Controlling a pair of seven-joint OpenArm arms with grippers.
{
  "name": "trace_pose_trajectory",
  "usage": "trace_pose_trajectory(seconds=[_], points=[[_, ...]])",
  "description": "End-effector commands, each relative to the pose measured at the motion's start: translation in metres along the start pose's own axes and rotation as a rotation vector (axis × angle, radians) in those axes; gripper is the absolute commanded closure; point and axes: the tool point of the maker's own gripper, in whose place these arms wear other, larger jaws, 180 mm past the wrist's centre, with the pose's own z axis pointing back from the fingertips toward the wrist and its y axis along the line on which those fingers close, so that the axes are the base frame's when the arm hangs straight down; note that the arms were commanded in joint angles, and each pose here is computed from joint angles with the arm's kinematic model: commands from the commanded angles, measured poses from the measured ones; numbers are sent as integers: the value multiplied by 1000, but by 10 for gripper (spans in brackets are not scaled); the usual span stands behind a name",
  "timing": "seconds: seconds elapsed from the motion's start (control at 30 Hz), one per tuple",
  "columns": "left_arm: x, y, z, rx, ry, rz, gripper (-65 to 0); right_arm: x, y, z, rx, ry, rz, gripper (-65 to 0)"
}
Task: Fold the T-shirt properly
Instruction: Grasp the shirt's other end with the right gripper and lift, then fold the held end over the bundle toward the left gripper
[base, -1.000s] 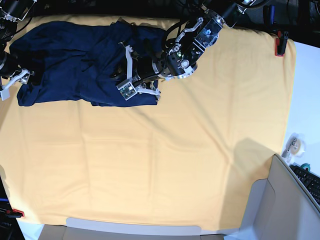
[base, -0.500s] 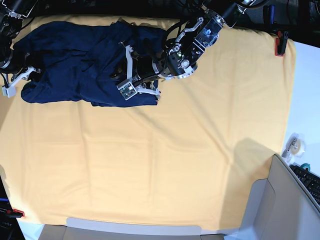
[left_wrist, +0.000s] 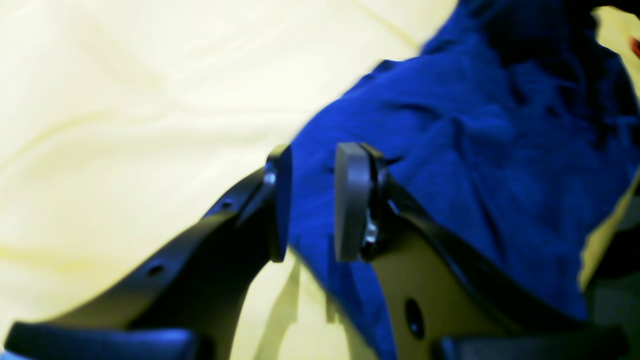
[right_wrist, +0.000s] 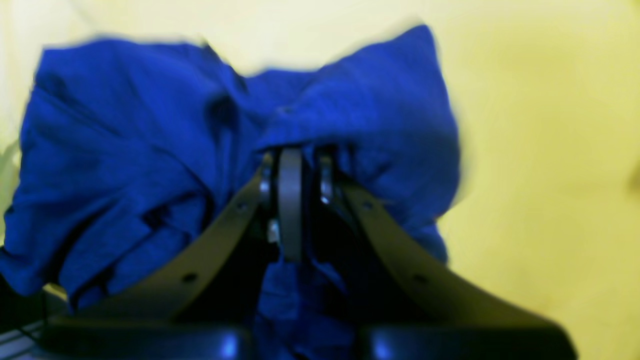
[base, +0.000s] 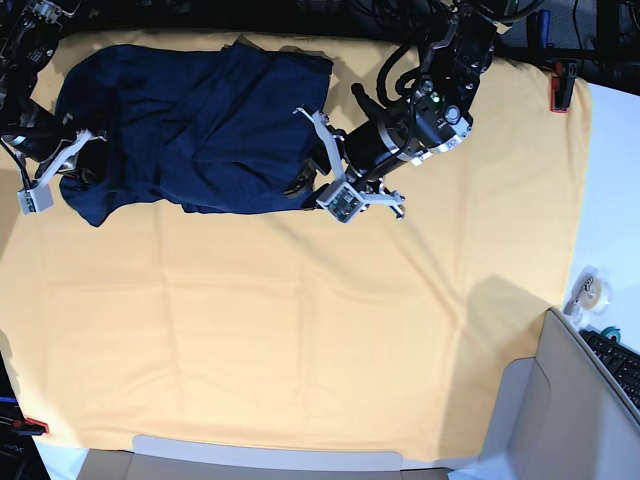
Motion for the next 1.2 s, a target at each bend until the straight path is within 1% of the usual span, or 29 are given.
trace_pose_trajectory(seconds=[0.0, 0.07, 0.13, 0.33, 0.4, 0.6, 0.67, 0.83, 1.03, 1.17], points=[[8, 7, 6, 17, -22, -7, -152, 14, 13, 4, 25, -38, 58, 0], [5, 17, 9, 43, -2, -3, -152, 20, 32, 3, 53, -51, 107, 0], [0, 22, 11, 60, 13, 9, -152, 22, 54, -4, 102, -49, 152, 0], [-10, 32, 18, 94, 25, 41, -152, 16, 108, -29, 255, -16, 207, 0], [-14, 33, 20, 101, 32, 51, -152, 14, 124, -37, 289, -8, 223, 0], [-14, 34, 20, 104, 30, 52, -152, 5, 159, -56, 335, 38, 284, 0], [-14, 34, 20, 104, 30, 52, -152, 2, 163, -60, 331, 50, 290, 0], [-15, 34, 20, 103, 31, 53, -152, 0, 162, -68, 278, 74, 326, 0], [-14, 34, 20, 104, 30, 54, -152, 4, 180, -71, 320, 56, 335, 0], [-18, 32, 21, 102, 38, 61, -152, 1, 191, -74, 346, 71, 355, 0]])
